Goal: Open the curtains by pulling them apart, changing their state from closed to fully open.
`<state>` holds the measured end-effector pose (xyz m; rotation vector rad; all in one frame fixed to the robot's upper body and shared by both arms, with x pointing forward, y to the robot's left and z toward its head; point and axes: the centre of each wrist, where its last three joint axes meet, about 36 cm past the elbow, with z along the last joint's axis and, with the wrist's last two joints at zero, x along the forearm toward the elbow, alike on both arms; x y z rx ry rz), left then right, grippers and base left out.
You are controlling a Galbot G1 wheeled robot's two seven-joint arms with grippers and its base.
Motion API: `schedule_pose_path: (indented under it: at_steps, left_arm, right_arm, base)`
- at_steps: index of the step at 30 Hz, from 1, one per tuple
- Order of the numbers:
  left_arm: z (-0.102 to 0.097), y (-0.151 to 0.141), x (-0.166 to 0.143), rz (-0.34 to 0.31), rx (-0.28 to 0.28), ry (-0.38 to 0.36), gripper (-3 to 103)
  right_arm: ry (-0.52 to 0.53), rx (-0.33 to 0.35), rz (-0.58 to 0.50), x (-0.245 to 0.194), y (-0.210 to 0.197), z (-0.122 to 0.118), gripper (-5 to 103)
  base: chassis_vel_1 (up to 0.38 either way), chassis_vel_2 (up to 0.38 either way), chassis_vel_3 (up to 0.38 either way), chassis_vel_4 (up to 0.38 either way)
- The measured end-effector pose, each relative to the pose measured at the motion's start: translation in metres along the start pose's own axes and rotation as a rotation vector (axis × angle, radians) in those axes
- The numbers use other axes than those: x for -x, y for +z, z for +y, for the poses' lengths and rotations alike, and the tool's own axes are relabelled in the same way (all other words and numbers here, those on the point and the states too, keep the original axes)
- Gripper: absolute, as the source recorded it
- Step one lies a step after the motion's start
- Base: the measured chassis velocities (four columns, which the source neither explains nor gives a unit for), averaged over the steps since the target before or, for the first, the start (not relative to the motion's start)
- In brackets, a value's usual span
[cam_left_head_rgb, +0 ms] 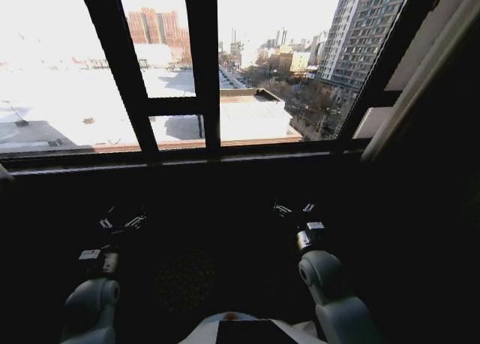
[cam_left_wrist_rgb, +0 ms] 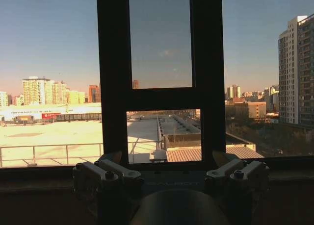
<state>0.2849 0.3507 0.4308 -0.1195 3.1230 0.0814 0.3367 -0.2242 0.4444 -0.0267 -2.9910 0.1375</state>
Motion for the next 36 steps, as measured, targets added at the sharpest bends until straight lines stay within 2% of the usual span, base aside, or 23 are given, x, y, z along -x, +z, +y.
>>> schedule_pose_path:
  at_steps: [22,36]
  left_arm:
    - [-0.0013,-0.0011,-0.002,0.015,-0.013,0.012,100]
    - [-0.0019,0.0029,-0.0045,-0.016,-0.001,-0.003,100]
  right_arm:
    - [0.0,0.002,0.005,-0.008,-0.0001,-0.0001,100]
    - [-0.006,-0.004,0.004,-0.0084,0.0006,0.0003,100]
  base:
    - [-0.002,0.001,0.002,-0.001]
    - [0.025,0.019,0.014,0.017]
